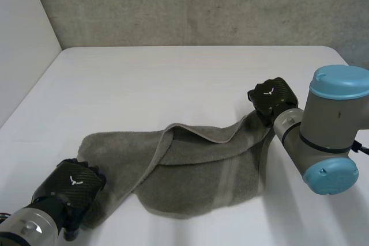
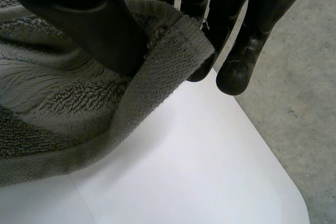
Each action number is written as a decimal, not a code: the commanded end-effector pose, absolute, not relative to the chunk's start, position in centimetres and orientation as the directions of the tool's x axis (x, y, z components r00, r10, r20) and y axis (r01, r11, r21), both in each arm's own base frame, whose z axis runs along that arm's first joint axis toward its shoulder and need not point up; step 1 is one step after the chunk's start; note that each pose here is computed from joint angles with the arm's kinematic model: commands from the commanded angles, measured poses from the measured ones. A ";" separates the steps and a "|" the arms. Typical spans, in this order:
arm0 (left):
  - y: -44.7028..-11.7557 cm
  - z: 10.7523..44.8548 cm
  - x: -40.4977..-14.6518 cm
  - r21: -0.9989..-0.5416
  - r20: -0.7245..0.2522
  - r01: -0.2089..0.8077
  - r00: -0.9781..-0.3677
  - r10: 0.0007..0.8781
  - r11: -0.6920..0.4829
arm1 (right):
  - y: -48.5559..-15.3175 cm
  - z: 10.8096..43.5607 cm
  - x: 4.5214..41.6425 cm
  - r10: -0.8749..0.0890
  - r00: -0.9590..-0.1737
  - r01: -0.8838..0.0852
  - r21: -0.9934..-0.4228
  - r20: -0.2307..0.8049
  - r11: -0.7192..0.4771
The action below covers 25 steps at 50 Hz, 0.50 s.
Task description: Fold the towel.
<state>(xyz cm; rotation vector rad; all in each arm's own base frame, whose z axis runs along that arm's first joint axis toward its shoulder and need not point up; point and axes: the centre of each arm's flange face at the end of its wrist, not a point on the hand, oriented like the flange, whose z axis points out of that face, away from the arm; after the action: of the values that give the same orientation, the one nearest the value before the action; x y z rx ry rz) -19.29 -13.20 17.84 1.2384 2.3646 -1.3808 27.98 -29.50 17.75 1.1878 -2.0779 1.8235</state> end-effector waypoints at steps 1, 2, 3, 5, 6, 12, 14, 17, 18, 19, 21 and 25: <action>-13.2 16.7 -19.4 -0.675 -0.476 0.703 -0.647 0.596 0.223 | -29.5 17.7 28.0 -0.463 -0.681 -0.623 -0.781 0.567 -0.041; -13.2 16.7 -19.4 -0.676 -0.476 0.703 -0.647 0.596 0.223 | -29.5 17.7 28.0 -0.463 -0.681 -0.623 -0.781 0.567 -0.041; -13.3 16.4 -19.5 -0.681 -0.479 0.700 -0.647 0.593 0.214 | -29.4 17.7 28.0 -0.465 -0.680 -0.624 -0.781 0.567 -0.041; -13.5 16.0 -19.6 -0.684 -0.484 0.700 -0.647 0.589 0.206 | -29.4 17.7 28.0 -0.465 -0.680 -0.623 -0.781 0.567 -0.041; -13.7 15.7 -19.7 -0.685 -0.488 0.700 -0.646 0.588 0.201 | -29.4 17.7 28.0 -0.465 -0.680 -0.623 -0.781 0.567 -0.041; -14.0 14.6 -19.8 -0.664 -0.492 0.719 -0.628 0.603 0.206 | -29.5 17.6 28.0 -0.465 -0.680 -0.623 -0.781 0.567 -0.041; -14.0 14.4 -19.8 -0.658 -0.488 0.722 -0.624 0.610 0.213 | -29.5 17.7 28.0 -0.464 -0.680 -0.623 -0.781 0.567 -0.042; -14.0 13.8 -19.9 -0.647 -0.479 0.728 -0.619 0.622 0.227 | -29.5 17.7 28.0 -0.463 -0.680 -0.623 -0.781 0.569 -0.044; -13.9 13.6 -19.8 -0.640 -0.476 0.732 -0.616 0.627 0.233 | -29.5 17.6 28.0 -0.464 -0.679 -0.624 -0.780 0.568 -0.042; -13.9 13.6 -19.8 -0.640 -0.476 0.732 -0.616 0.627 0.233 | -29.5 17.6 28.0 -0.464 -0.679 -0.624 -0.780 0.568 -0.042; -13.9 13.4 -19.8 -0.636 -0.474 0.734 -0.615 0.630 0.238 | -29.5 17.6 28.0 -0.466 -0.679 -0.624 -0.780 0.568 -0.042; -13.9 13.2 -19.8 -0.632 -0.472 0.736 -0.614 0.633 0.243 | -29.5 17.6 28.0 -0.466 -0.679 -0.624 -0.780 0.568 -0.042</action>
<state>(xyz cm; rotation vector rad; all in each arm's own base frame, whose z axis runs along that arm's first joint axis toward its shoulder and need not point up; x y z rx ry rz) -19.85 -13.97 13.63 1.3123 2.3672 -1.3432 28.01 -29.50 17.62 1.1917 -2.0781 1.8228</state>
